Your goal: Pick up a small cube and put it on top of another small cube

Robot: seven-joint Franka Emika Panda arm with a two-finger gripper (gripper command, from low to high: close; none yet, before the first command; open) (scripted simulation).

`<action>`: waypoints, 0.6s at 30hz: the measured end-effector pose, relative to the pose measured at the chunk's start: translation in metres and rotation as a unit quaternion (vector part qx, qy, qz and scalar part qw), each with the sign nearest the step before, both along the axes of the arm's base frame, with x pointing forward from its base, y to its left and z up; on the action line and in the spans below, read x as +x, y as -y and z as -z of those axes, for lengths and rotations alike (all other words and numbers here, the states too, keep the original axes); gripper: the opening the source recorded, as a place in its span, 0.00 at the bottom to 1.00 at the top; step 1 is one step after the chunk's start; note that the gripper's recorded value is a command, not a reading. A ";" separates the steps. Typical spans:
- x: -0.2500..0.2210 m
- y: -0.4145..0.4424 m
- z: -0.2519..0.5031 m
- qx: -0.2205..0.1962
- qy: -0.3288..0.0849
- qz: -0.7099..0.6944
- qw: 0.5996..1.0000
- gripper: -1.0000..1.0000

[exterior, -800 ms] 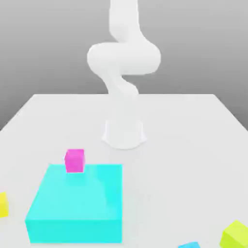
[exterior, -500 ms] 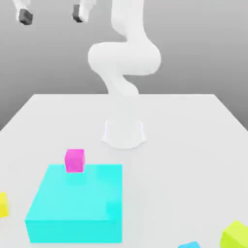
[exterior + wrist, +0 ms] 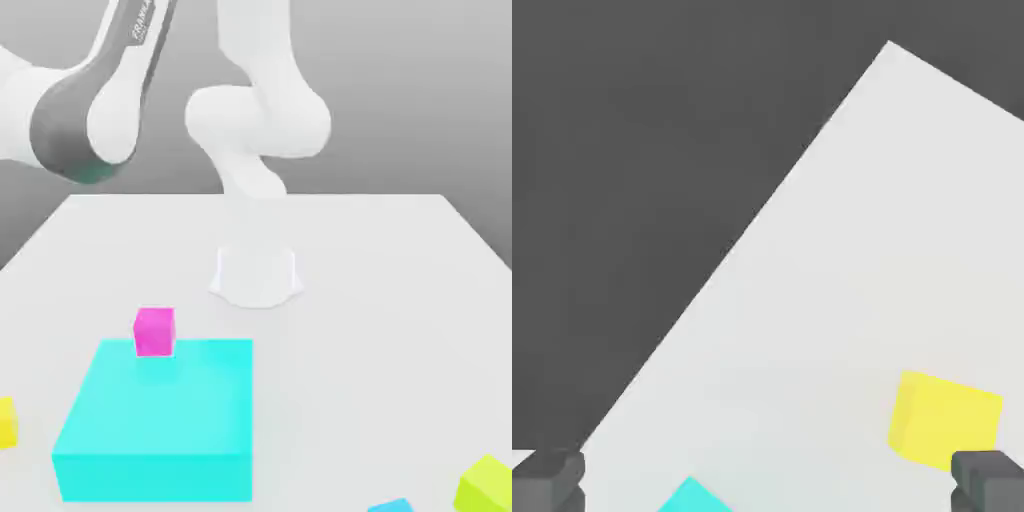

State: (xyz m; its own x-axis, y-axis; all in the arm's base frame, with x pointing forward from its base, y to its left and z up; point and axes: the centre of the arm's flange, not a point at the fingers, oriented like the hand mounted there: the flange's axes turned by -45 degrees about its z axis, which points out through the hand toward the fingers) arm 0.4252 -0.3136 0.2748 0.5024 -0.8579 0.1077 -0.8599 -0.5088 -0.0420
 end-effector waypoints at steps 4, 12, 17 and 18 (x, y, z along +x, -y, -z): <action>-0.035 0.028 0.072 0.033 -0.035 0.070 0.996 0.50; -0.043 0.033 0.142 0.039 -0.042 0.084 0.995 0.00; -0.043 0.034 0.134 0.039 -0.042 0.084 0.995 0.00; -0.043 0.034 0.123 0.039 -0.042 0.084 0.995 0.00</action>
